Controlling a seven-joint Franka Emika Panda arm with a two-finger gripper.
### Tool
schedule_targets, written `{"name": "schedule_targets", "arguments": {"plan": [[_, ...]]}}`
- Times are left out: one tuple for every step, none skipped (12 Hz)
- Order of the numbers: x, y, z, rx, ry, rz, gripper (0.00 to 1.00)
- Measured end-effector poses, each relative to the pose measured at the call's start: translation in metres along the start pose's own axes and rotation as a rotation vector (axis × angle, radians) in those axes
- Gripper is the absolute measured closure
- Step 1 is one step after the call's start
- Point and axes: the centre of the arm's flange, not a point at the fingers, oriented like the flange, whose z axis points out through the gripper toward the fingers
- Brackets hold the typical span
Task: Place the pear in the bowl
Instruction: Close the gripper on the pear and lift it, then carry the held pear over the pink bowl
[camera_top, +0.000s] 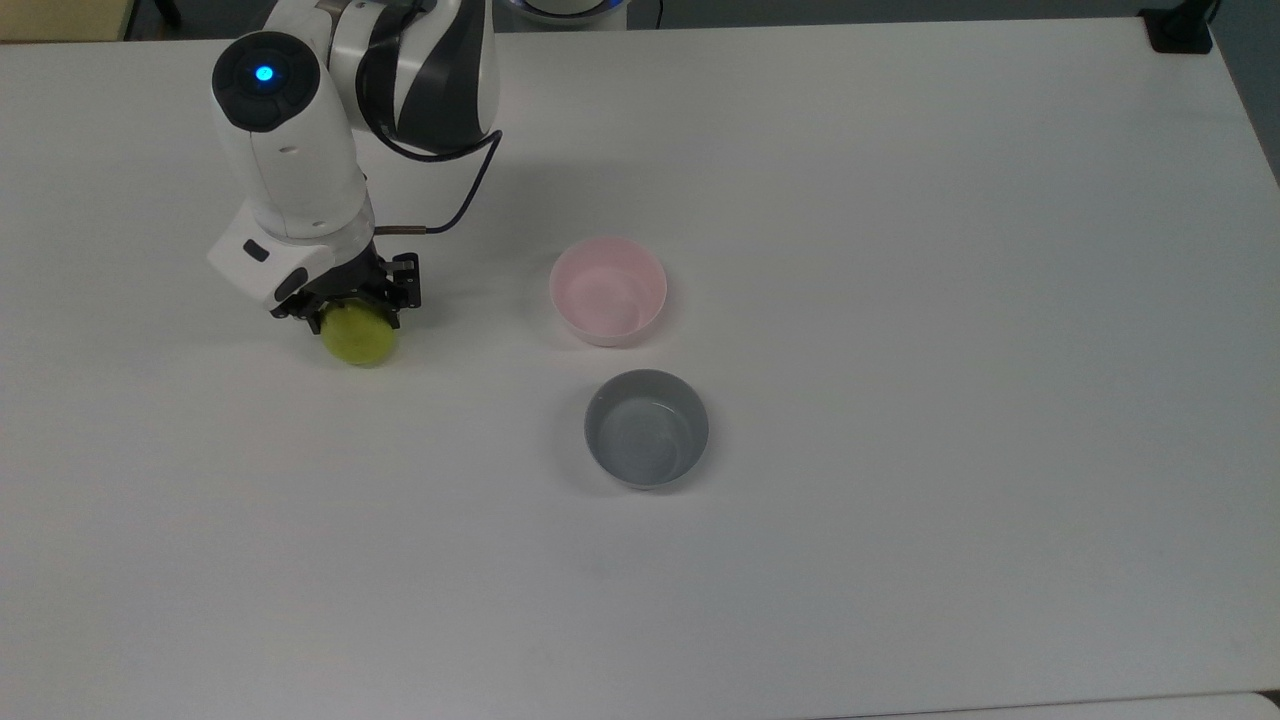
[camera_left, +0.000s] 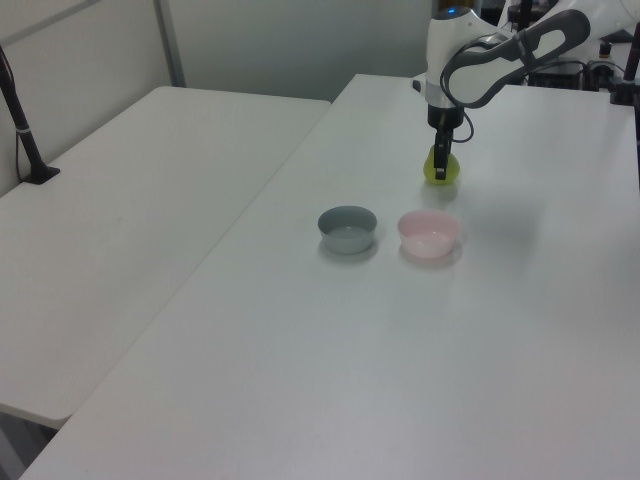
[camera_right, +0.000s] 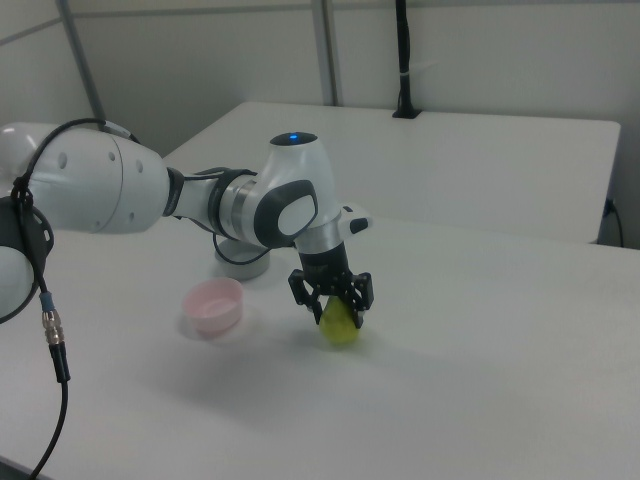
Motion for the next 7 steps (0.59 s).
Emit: {"name": "schedule_targets", "arguments": {"plan": [[0.001, 0.0, -0.001, -0.001, 0.003, 0.0, 0.25], [0.002, 0.001, -0.004, -0.003, 0.007, 0.001, 0.25], [0.003, 0.002, -0.012, -0.005, 0.011, 0.002, 0.25], [0.002, 0.004, -0.025, -0.004, 0.004, 0.005, 0.25], [0.001, 0.006, -0.046, -0.002, -0.007, 0.018, 0.25], [-0.001, 0.009, -0.072, -0.001, -0.015, 0.04, 0.25], [-0.003, 0.012, -0.1, -0.003, -0.015, 0.061, 0.25]]}}
